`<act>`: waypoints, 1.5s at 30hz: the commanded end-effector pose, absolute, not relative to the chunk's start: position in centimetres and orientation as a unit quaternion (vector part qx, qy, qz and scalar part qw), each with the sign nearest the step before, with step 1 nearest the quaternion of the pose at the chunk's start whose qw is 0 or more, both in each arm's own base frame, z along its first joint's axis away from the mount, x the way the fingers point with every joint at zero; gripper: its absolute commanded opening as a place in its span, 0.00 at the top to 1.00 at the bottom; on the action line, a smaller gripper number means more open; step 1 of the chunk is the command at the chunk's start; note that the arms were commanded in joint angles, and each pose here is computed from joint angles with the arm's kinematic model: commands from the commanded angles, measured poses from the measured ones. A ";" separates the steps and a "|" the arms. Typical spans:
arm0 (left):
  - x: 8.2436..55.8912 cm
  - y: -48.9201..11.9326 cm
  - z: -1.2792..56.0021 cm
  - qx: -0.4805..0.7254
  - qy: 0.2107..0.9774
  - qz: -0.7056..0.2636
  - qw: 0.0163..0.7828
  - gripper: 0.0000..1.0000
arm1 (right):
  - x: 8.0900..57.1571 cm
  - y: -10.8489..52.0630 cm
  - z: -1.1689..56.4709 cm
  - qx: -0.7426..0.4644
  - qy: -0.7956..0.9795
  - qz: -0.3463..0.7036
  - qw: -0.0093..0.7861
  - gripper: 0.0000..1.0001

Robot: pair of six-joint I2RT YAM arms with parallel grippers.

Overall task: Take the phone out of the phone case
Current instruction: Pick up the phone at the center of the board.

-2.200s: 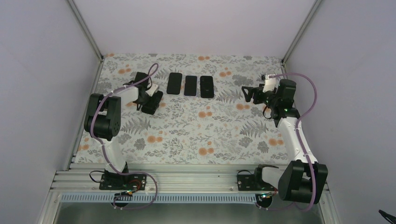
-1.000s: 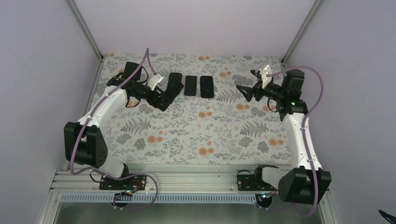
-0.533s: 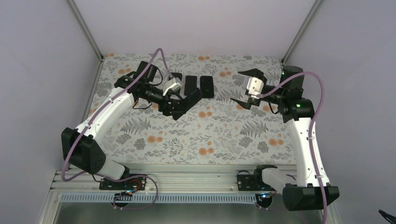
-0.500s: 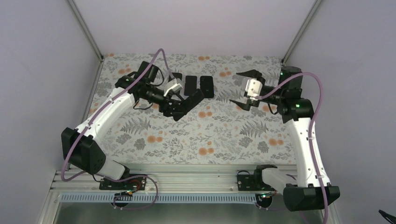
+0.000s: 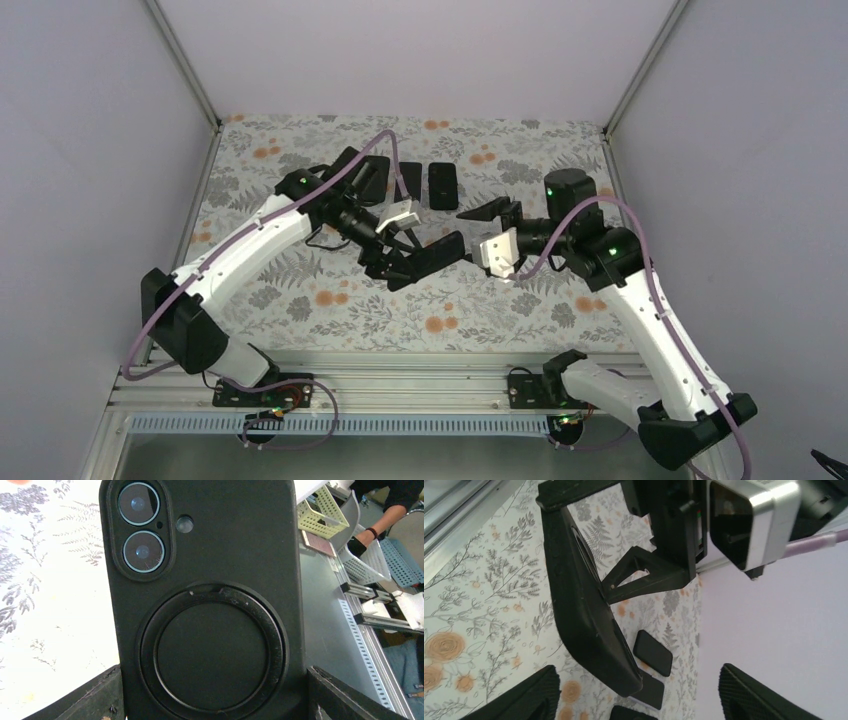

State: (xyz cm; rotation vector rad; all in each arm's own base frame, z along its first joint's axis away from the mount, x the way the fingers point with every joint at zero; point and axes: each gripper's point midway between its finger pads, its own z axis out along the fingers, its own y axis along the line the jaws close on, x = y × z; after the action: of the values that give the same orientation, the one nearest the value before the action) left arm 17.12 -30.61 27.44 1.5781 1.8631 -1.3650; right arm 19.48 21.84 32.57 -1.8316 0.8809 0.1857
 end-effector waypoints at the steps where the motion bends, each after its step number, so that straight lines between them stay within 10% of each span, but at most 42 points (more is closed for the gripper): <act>1: 16.3 -31.5 29.1 0.576 0.619 -0.503 0.178 0.47 | 19.1 21.8 30.6 -0.799 0.346 0.035 0.492 0.30; 19: 16.3 -32.3 27.8 0.577 0.618 -0.508 0.163 0.46 | 17.8 22.7 28.5 -0.819 0.346 0.019 0.456 0.96; 25: 18.4 -31.8 28.5 0.572 0.636 -0.470 0.219 0.01 | 17.9 22.6 29.5 -0.802 0.379 0.034 0.459 0.97; 45: 21.9 -27.3 33.3 0.583 0.650 -0.303 0.382 0.00 | 18.5 23.0 30.3 -0.712 0.558 0.140 0.402 0.96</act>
State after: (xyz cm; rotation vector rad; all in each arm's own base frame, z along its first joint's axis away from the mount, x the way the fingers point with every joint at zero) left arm 21.89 -28.08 33.79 1.4299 1.6892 -0.8726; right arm 18.86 22.09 28.19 -1.9071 1.3510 0.2377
